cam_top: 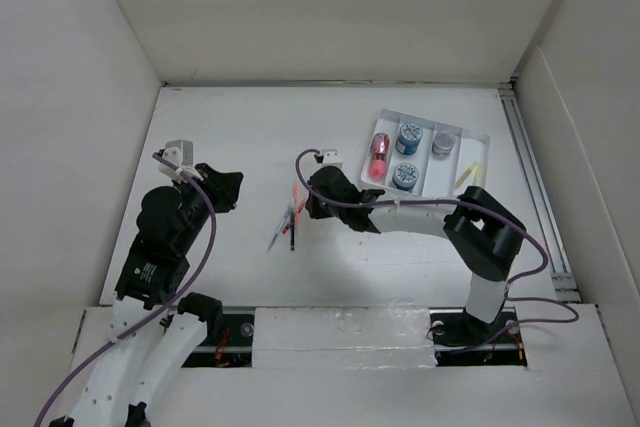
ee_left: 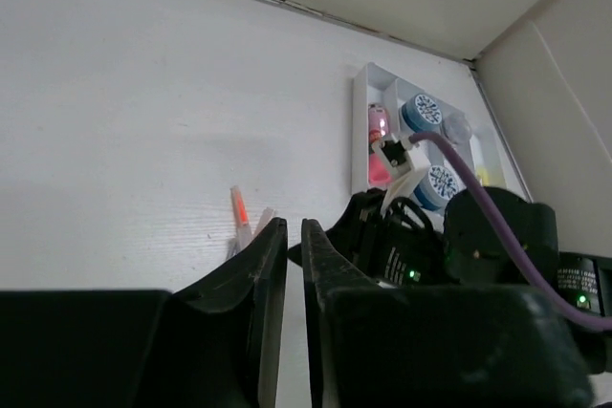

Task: Organize the desk

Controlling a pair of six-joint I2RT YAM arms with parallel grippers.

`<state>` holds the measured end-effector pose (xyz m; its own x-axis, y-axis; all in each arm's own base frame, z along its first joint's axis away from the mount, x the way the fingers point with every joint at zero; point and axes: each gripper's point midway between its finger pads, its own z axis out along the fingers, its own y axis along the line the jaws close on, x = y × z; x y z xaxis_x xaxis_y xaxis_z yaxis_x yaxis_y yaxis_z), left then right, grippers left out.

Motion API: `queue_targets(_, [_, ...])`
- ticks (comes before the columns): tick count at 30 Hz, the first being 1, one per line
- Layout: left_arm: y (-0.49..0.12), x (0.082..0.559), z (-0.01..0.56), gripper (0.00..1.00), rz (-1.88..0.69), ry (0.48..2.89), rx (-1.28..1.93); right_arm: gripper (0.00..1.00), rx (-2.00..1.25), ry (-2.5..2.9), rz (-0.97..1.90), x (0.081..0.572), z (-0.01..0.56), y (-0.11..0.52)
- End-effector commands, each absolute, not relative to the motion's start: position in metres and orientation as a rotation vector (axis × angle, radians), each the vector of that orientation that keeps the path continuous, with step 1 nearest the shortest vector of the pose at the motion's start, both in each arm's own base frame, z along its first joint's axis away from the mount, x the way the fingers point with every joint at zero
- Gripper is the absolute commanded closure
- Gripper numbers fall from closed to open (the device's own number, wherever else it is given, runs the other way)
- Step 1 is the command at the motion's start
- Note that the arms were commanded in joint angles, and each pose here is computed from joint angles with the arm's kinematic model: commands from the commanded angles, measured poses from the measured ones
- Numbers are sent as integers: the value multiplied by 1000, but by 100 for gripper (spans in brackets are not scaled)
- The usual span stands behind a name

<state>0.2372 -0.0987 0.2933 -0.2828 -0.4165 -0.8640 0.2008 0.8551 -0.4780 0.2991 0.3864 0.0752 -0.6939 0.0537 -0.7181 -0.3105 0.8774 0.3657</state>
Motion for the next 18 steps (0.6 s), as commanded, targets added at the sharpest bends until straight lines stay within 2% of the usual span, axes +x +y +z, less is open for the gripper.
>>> queue_targets(1, [-99, 243, 300, 90, -598, 1728, -149, 85, -248, 2226, 702, 312, 105, 405])
queue_targets(2, [-99, 246, 298, 85, -592, 1736, -151, 81, -285, 2230, 671, 312, 106, 401])
queue_targets(4, [-99, 249, 294, 79, -585, 1749, -159, 78, -317, 2192, 662, 314, 128, 399])
queue_targets(5, [-99, 252, 293, 77, -578, 1756, -167, 70, -347, 2168, 641, 316, 134, 397])
queue_targets(7, [-96, 259, 286, 74, -551, 1780, -193, 70, -362, 2122, 645, 319, 152, 391])
queue_targets(8, [-97, 260, 289, 72, -564, 1771, -206, 61, -339, 2109, 631, 323, 156, 384])
queue_targets(13, [-101, 267, 313, 56, -622, 1670, -230, 59, -293, 2023, 680, 313, 160, 367])
queue_targets(15, [-98, 276, 328, 54, -613, 1611, -252, 64, -309, 2054, 700, 309, 160, 371])
queue_targets(18, [-96, 295, 350, 53, -574, 1554, -255, 64, -300, 2030, 727, 306, 163, 375])
